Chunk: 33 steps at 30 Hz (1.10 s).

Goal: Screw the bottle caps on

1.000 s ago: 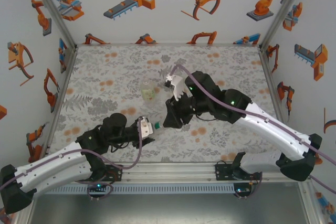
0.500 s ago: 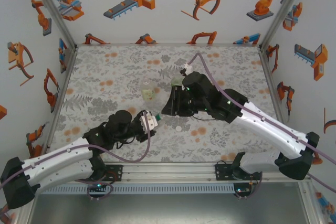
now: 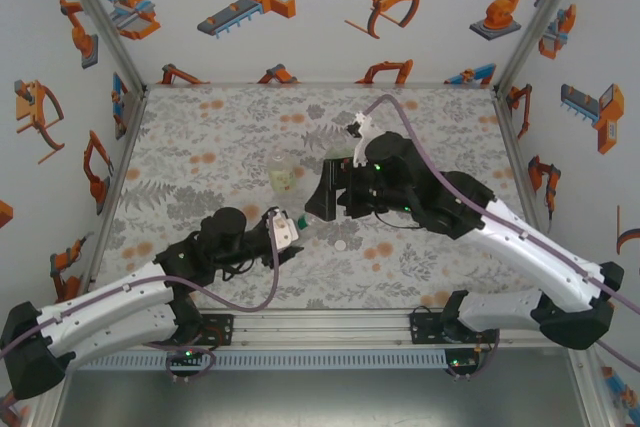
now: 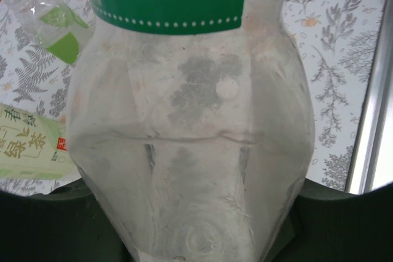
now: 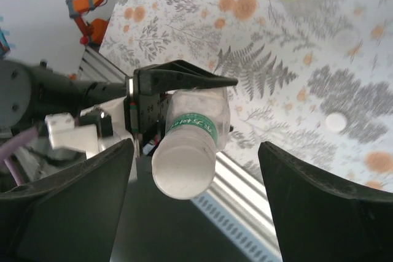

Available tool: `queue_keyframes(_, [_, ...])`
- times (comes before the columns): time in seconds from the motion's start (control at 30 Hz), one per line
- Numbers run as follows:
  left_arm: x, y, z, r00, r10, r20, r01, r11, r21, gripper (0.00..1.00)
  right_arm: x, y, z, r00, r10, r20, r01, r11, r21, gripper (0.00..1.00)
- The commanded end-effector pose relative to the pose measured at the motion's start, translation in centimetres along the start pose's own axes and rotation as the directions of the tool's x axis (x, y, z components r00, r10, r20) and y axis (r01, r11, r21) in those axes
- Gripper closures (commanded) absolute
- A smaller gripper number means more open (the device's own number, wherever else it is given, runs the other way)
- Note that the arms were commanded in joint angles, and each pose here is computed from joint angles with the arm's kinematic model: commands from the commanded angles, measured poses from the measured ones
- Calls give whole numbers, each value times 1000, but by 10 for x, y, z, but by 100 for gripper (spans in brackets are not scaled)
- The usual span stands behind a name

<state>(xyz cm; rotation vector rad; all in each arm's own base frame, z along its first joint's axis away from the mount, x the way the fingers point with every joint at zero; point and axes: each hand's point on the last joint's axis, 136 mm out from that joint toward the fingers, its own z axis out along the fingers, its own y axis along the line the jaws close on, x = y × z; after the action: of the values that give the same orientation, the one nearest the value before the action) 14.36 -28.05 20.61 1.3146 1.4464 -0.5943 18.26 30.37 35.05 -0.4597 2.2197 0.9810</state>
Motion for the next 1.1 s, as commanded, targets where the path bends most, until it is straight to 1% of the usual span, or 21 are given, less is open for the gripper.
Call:
queue_keyframes(0.0, [-14, -15, -6, 999, -9, 48, 5, 996, 95, 100, -9, 29, -23, 950, -303, 70, 310, 943, -119, 27])
queue_keyframes(0.07, [-16, -22, -8, 999, -16, 48, 10, 991, 135, 100, -3, 35, -29, 901, -427, 77, 434, 886, -162, 27])
queue_keyframes(0.13, [-18, -29, -11, 999, -21, 43, 13, 984, 179, 100, 11, 47, -37, 819, -567, 85, 568, 784, -250, 28])
queue_keyframes(0.2, [-18, -36, -13, 999, -28, 34, 20, 975, 222, 100, 24, 58, -46, 733, -673, 103, 663, 671, -333, 29])
queue_keyframes(0.37, [-18, -43, -17, 999, -44, 11, 39, 963, 267, 100, 50, 71, -61, 559, -811, 174, 773, 435, -462, 31])
queue_keyframes(0.4, [-18, -43, -17, 999, -47, 10, 43, 962, 270, 100, 54, 70, -60, 533, -826, 185, 787, 404, -466, 31])
queue_keyframes(0.5, [-19, -45, -18, 999, -51, 15, 45, 960, 276, 100, 61, 67, -51, 502, -842, 199, 802, 367, -470, 31])
queue_keyframes(0.63, [-20, -46, -19, 998, -51, 25, 42, 957, 287, 100, 65, 70, -43, 501, -837, 220, 798, 349, -492, 34])
queue_keyframes(0.7, [-21, -47, -19, 998, -51, 24, 42, 956, 291, 100, 66, 71, -42, 506, -831, 230, 794, 345, -500, 37])
queue_keyframes(1.0, [-22, -50, -19, 998, -50, 30, 39, 951, 307, 100, 69, 70, -35, 508, -833, 221, 790, 347, -506, 45])
queue_keyframes(1.07, [-22, -50, -20, 998, -51, 31, 39, 950, 309, 100, 70, 69, -33, 509, -833, 216, 788, 350, -507, 45])
